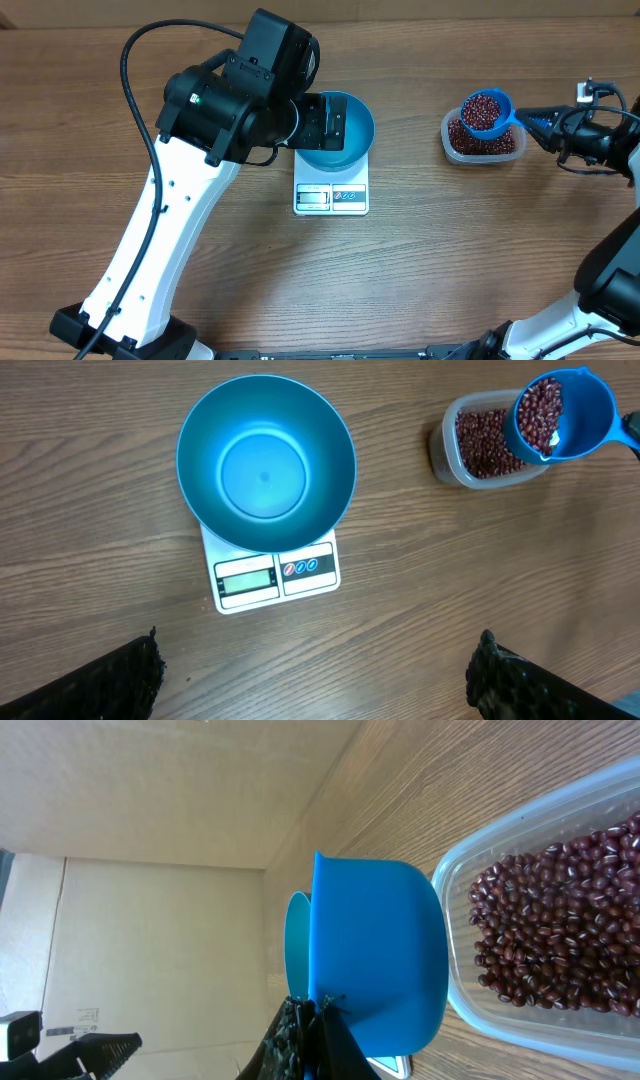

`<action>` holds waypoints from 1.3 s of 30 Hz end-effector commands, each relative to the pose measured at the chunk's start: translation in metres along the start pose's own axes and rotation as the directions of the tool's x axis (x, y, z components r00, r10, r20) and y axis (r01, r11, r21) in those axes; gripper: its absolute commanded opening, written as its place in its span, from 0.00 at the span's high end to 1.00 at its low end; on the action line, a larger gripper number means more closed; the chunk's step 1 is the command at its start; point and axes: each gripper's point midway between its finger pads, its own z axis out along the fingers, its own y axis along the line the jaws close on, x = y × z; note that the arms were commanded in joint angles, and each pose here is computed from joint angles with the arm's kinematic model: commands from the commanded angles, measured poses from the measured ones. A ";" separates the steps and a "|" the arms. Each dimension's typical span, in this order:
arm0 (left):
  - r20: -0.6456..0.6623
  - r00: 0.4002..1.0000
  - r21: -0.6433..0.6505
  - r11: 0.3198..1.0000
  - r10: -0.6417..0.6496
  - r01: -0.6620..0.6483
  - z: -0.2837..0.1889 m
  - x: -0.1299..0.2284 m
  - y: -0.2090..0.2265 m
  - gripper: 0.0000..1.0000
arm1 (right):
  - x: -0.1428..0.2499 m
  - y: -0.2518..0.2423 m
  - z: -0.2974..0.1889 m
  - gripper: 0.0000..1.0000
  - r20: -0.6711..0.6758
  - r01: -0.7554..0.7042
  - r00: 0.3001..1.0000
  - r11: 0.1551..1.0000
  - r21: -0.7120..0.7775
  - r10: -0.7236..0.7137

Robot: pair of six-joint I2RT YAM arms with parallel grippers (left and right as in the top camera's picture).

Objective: Scoop item into bowl and weigh 150g on scale
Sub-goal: 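Move the left gripper down toward the scale's front buttons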

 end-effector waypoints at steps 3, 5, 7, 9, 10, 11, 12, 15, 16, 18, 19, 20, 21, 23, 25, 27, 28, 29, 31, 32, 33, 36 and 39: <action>0.032 0.999 0.028 1.000 0.007 -0.008 -0.014 -0.003 -0.004 0.00 | 0.001 0.006 0.000 0.96 -0.002 0.004 1.000 0.999 -0.049 -0.004; 0.025 1.000 0.024 1.000 0.009 -0.010 -0.014 -0.002 -0.003 0.00 | 0.001 0.006 0.000 0.96 -0.002 0.004 1.000 0.999 -0.049 -0.004; 0.021 0.997 0.017 0.997 0.069 -0.070 -0.013 -0.001 -0.002 0.54 | 0.001 0.006 0.000 0.96 -0.002 0.004 1.000 0.999 -0.049 -0.004; 0.004 0.989 0.012 0.989 0.147 -0.147 -0.009 0.003 -0.001 0.89 | 0.001 0.006 0.000 0.96 -0.002 0.004 1.000 0.999 -0.049 -0.004; -0.017 0.982 0.008 0.982 0.190 -0.190 -0.005 0.008 0.000 0.96 | 0.001 0.006 0.000 0.96 -0.002 0.005 1.000 0.999 -0.048 -0.005; -0.041 0.974 0.008 0.975 0.224 -0.224 0.000 0.014 0.001 0.96 | 0.001 0.006 0.000 0.96 -0.001 0.010 1.000 0.999 -0.048 -0.010; -0.069 0.965 0.004 0.967 0.253 -0.253 0.005 0.021 0.002 0.96 | 0.001 0.006 0.000 0.96 -0.001 0.015 1.000 0.999 -0.049 -0.015; -0.175 0.929 0.002 0.944 0.326 -0.331 0.031 0.049 0.005 0.96 | 0.001 0.006 0.000 0.96 -0.002 0.018 1.000 0.999 -0.049 -0.019; -0.216 0.914 -0.025 0.934 0.343 -0.356 0.047 0.061 0.008 0.96 | 0.001 0.006 0.000 0.96 -0.003 0.017 1.000 0.999 -0.049 -0.017; -0.252 0.893 -0.049 0.917 0.373 -0.397 0.068 0.076 0.010 0.96 | 0.002 0.006 0.000 0.96 -0.003 0.014 1.000 0.999 -0.049 -0.015; -0.268 0.872 -0.046 0.899 0.409 -0.435 0.084 0.088 0.006 0.96 | 0.002 0.006 0.000 0.96 -0.004 0.014 1.000 0.999 -0.049 -0.014; -0.273 0.857 -0.031 0.887 0.437 -0.461 0.093 0.096 0.002 0.96 | 0.002 0.006 0.000 0.96 -0.004 0.014 1.000 0.999 -0.049 -0.014; -0.271 0.838 -0.014 0.868 0.474 -0.496 0.107 0.106 -0.005 0.96 | 0.002 0.006 0.000 0.96 -0.004 0.013 1.000 0.999 -0.049 -0.014; -0.252 0.818 -0.024 0.842 0.517 -0.540 0.125 0.116 -0.013 0.96 | 0.002 0.006 0.000 0.96 -0.005 0.010 1.000 0.999 -0.049 -0.011; -0.218 0.801 -0.068 0.810 0.557 -0.582 0.142 0.121 -0.018 0.96 | 0.002 0.006 0.000 0.96 -0.005 0.010 1.000 0.999 -0.049 -0.010; -0.189 0.794 -0.114 0.790 0.578 -0.602 0.150 0.119 -0.018 0.96 | 0.002 0.006 0.000 0.96 -0.005 0.010 1.000 0.999 -0.049 -0.011; -0.186 0.794 -0.119 0.789 0.579 -0.603 0.152 0.119 -0.017 0.96 | 0.002 0.006 0.000 0.96 -0.005 0.010 1.000 0.999 -0.048 -0.011; -0.186 0.794 -0.117 0.789 0.579 -0.603 0.152 0.120 -0.017 0.96 | 0.002 0.006 0.000 0.96 -0.005 0.010 1.000 0.999 -0.048 -0.011; -0.185 0.796 -0.106 0.794 0.576 -0.599 0.153 0.121 -0.019 0.96 | 0.002 0.006 0.000 0.96 -0.005 0.010 1.000 0.999 -0.048 -0.011; -0.181 0.804 -0.108 0.801 0.567 -0.589 0.153 0.121 -0.019 0.96 | 0.002 0.006 0.000 0.96 -0.005 0.010 1.000 0.999 -0.048 -0.011; -0.168 0.813 -0.110 0.809 0.557 -0.577 0.155 0.119 -0.021 0.96 | 0.002 0.006 0.000 0.96 -0.005 0.010 1.000 0.999 -0.048 -0.011; -0.118 0.820 -0.106 0.814 0.560 -0.571 0.163 0.113 -0.026 0.96 | 0.002 0.006 0.000 0.96 -0.005 0.010 1.000 0.999 -0.048 -0.010; -0.056 0.826 -0.099 0.820 0.561 -0.564 0.174 0.109 -0.032 0.96 | 0.002 0.006 0.000 0.96 -0.005 0.009 1.000 0.999 -0.048 -0.009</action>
